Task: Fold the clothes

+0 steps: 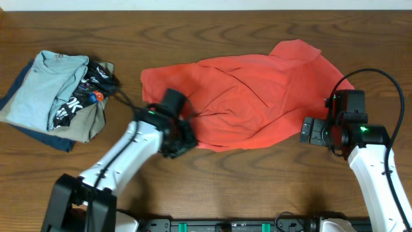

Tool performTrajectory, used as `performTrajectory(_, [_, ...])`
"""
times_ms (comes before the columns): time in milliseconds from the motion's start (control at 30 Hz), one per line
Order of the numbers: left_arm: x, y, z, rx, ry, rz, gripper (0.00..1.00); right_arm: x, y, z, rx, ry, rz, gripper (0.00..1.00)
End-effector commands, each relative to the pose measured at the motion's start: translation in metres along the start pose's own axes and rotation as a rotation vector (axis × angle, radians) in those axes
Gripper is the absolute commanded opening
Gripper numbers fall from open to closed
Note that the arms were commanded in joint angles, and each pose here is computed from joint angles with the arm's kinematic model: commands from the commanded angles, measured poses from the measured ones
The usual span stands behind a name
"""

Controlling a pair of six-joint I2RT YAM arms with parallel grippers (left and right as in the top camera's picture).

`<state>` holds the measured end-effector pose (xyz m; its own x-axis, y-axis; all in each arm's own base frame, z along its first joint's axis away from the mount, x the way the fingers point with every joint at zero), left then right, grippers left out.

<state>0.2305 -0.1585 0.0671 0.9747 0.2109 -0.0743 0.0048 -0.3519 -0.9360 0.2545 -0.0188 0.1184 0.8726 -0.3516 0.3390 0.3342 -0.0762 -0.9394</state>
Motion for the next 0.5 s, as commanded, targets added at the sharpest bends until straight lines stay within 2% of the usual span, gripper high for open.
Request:
performTrajectory(0, [-0.017, 0.011, -0.007, 0.078, 0.061, -0.018, 0.45, 0.006, -0.005, -0.002, -0.001, 0.03, -0.025, 0.99])
performTrajectory(100, [-0.022, 0.022, -0.015, 0.145, 0.125, -0.073, 0.45, 0.006, -0.005, -0.002, -0.001, 0.034, -0.025, 0.99])
performTrajectory(267, [-0.028, 0.048, -0.042, 0.149, 0.262, -0.135, 0.45, 0.006, -0.005, -0.002, -0.001, 0.037, -0.025, 0.99])
performTrajectory(467, [-0.023, 0.084, -0.047, 0.164, 0.292, -0.139, 0.45, 0.006, -0.005, -0.002, -0.002, 0.037, -0.023, 0.99])
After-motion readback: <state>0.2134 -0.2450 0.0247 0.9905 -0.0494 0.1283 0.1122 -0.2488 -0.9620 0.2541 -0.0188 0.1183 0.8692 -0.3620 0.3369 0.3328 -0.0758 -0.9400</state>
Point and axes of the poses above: each gripper's point midway between its finger pads, its own y axis out along the fingers, its own z axis along the line the jaws close on, x = y × z, the point moved 2 cm from there along -y, back along the fingers, and after that the axes turned 8 degrees about y, right-handed, at the moved point
